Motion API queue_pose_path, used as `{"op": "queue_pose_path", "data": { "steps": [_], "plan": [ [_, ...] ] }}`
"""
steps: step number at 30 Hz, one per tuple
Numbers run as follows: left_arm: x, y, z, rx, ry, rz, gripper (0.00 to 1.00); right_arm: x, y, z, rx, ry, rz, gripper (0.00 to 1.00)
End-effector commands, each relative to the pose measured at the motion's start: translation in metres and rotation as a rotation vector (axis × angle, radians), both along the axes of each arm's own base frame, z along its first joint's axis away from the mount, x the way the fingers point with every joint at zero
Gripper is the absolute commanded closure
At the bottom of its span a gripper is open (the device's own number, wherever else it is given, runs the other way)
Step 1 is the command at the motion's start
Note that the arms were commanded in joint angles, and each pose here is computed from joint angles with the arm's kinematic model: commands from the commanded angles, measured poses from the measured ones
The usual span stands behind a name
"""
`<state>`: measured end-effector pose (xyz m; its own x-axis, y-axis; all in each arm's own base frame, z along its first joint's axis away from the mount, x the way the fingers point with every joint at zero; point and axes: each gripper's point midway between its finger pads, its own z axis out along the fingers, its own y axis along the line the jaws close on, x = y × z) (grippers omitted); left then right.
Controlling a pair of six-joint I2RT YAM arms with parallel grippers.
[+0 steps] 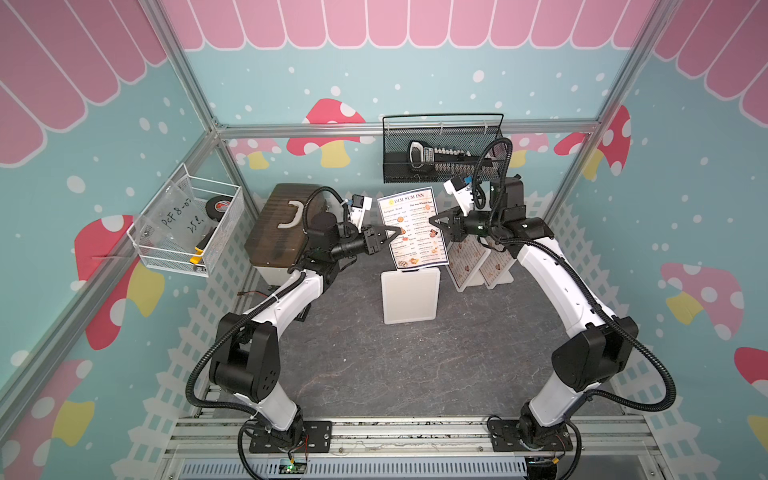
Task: Insert the menus into the narrow rack
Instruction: Insert the menu into the narrow rack.
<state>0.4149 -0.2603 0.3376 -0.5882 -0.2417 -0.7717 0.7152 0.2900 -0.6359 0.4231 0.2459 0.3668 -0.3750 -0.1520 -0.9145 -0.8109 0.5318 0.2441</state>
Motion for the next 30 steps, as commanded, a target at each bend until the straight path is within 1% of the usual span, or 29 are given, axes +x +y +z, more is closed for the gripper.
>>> {"op": "queue_pose_path", "data": {
  "steps": [1, 13, 21, 30],
  "plan": [
    [-0.003, -0.005, 0.006, -0.016, -0.019, -0.024, 0.74, 0.003, -0.005, 0.011, -0.018, -0.047, -0.023, 1.00],
    [-0.004, -0.011, 0.002, -0.013, -0.008, -0.039, 0.74, 0.002, -0.005, 0.012, -0.018, -0.050, -0.020, 1.00],
    [-0.007, -0.009, 0.000, -0.011, -0.007, -0.030, 0.75, -0.004, 0.005, 0.008, 0.017, -0.014, 0.050, 1.00],
    [-0.006, -0.003, -0.005, -0.009, 0.000, -0.010, 0.75, -0.003, 0.011, 0.002, 0.039, 0.018, 0.076, 1.00]
  ]
}}
